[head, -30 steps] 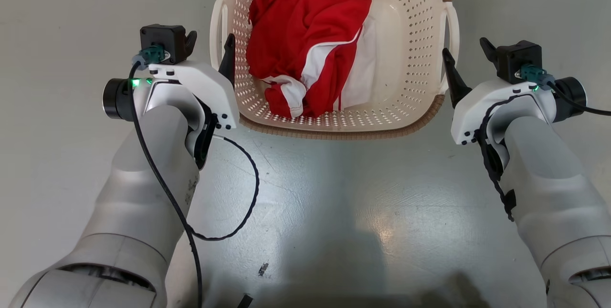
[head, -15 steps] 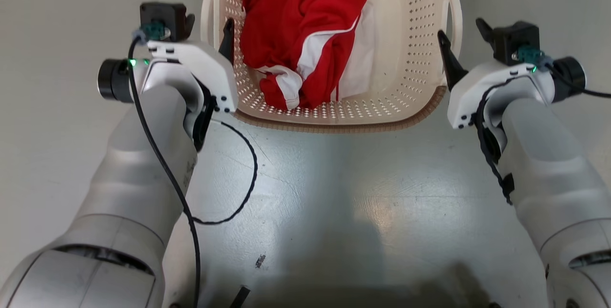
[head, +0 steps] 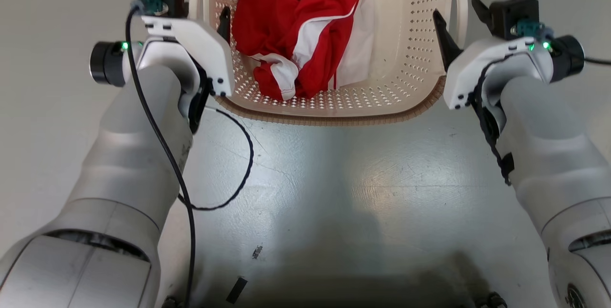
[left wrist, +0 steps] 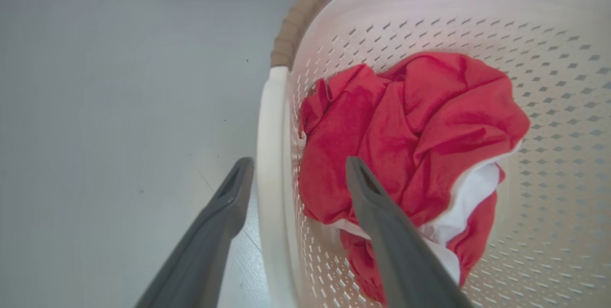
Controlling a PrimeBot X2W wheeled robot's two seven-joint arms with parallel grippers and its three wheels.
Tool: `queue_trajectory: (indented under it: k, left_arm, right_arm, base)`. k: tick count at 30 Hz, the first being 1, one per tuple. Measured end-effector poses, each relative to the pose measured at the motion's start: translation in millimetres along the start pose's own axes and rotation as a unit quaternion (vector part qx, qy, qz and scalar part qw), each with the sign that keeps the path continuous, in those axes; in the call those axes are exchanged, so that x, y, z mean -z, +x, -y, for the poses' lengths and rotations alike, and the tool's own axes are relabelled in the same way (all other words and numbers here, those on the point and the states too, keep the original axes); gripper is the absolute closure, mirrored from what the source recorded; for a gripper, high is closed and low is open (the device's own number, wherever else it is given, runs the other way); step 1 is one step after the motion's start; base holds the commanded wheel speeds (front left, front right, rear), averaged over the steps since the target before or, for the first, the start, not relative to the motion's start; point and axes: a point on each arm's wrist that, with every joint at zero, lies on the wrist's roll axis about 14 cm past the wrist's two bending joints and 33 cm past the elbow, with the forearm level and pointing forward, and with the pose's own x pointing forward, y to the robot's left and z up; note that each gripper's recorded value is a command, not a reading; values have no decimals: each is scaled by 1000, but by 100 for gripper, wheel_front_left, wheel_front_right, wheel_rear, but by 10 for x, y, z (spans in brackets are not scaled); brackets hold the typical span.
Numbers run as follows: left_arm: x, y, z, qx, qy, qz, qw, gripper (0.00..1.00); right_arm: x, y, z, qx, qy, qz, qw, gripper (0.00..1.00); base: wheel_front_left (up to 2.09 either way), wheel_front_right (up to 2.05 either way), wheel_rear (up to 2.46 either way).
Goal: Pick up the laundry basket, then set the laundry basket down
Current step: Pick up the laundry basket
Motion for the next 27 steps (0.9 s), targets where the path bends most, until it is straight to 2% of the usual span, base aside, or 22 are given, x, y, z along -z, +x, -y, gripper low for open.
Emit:
queue_trajectory:
  k: [13, 27]
  left_arm:
    - [133, 92, 43, 9, 19, -52, 998, 0]
    - [134, 138, 59, 14, 39, -71, 997, 0]
  right_arm:
    - [143, 56, -69, -12, 21, -46, 999, 0]
    - [102, 46, -65, -16, 27, -50, 998, 0]
  base:
    - [0, 0, 0]
    - [0, 0, 0]
